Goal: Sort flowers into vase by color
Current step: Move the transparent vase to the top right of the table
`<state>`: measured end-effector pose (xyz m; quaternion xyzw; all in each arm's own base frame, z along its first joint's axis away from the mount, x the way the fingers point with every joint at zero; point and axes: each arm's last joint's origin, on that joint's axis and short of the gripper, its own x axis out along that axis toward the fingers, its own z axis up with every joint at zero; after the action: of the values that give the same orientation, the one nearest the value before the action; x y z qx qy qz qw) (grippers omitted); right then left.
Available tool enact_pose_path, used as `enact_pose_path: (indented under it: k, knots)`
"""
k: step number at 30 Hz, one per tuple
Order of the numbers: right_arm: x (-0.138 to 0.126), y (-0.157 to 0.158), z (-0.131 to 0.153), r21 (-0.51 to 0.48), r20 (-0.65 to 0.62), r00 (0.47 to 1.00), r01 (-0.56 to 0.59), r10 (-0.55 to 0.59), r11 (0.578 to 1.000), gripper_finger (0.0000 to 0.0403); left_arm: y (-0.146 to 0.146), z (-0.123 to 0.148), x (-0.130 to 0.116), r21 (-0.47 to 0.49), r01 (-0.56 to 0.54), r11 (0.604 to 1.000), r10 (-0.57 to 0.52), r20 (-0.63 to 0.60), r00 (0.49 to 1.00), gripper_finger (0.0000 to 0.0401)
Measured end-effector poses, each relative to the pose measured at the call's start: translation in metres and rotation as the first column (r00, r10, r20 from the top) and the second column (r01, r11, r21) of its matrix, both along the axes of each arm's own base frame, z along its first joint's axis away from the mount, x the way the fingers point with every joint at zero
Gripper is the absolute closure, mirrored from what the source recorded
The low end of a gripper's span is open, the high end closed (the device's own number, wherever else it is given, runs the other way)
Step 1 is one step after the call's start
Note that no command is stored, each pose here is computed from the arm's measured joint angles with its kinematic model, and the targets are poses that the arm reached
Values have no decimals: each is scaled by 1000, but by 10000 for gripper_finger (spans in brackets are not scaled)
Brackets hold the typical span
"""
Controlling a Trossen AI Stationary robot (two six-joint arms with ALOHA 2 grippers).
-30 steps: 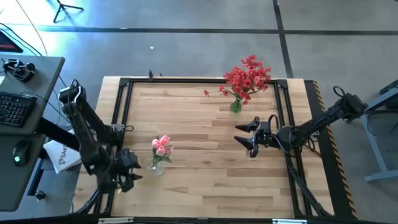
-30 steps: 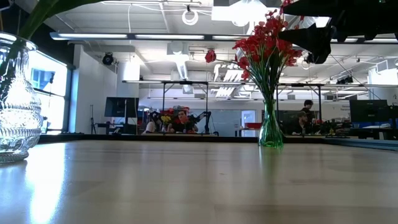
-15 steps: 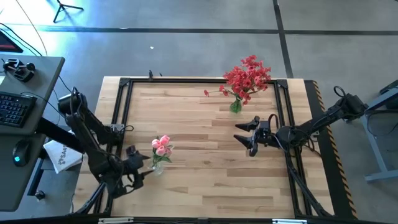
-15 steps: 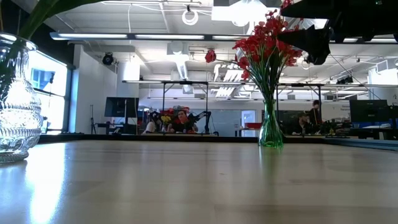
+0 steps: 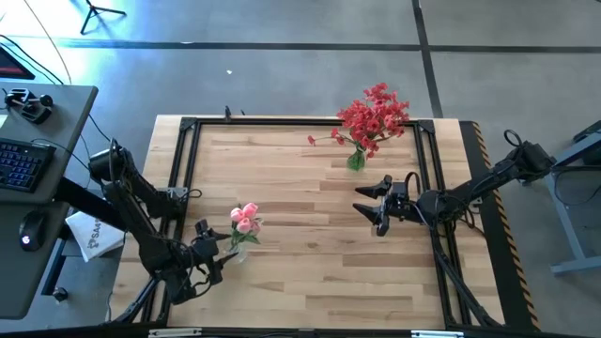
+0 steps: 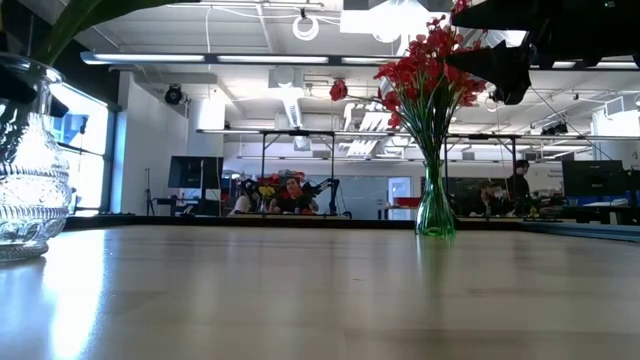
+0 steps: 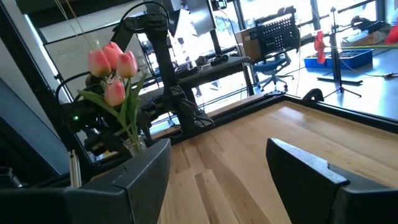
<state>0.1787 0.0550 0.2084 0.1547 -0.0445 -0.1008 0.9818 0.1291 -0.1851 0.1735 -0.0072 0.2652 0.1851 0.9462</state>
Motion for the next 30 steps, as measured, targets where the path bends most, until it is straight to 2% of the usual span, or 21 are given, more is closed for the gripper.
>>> enact_pose_path:
  k: [6, 9, 15, 20, 25, 30]
  knots:
    - [0, 0, 0, -1, -3, 1000, 0, 0, 1000, 144, 0, -1, 1, 28, -4, 1000, 4, 20, 1000, 244]
    - [0, 0, 0, -1, -3, 1000, 0, 0, 1000, 144, 2, 0, 2, 63, -25, 998, 20, 85, 996, 269]
    - [0, 0, 0, -2, -4, 1000, 0, 0, 1000, 144, 28, -17, 0, 141, -141, 980, 97, 283, 954, 269]
    - [0, 0, 0, -13, -6, 1000, 4, -4, 1000, 144, 63, -40, -9, 132, -244, 961, 150, 490, 859, 269]
    - [0, -2, 0, -12, -8, 998, 63, -63, 998, 144, 102, -59, -15, 71, -366, 928, 282, 511, 812, 269]
    - [1, -8, 0, 1, 1, 994, 110, -110, 994, 144, 115, -61, -14, 43, -435, 899, 351, 524, 776, 269]
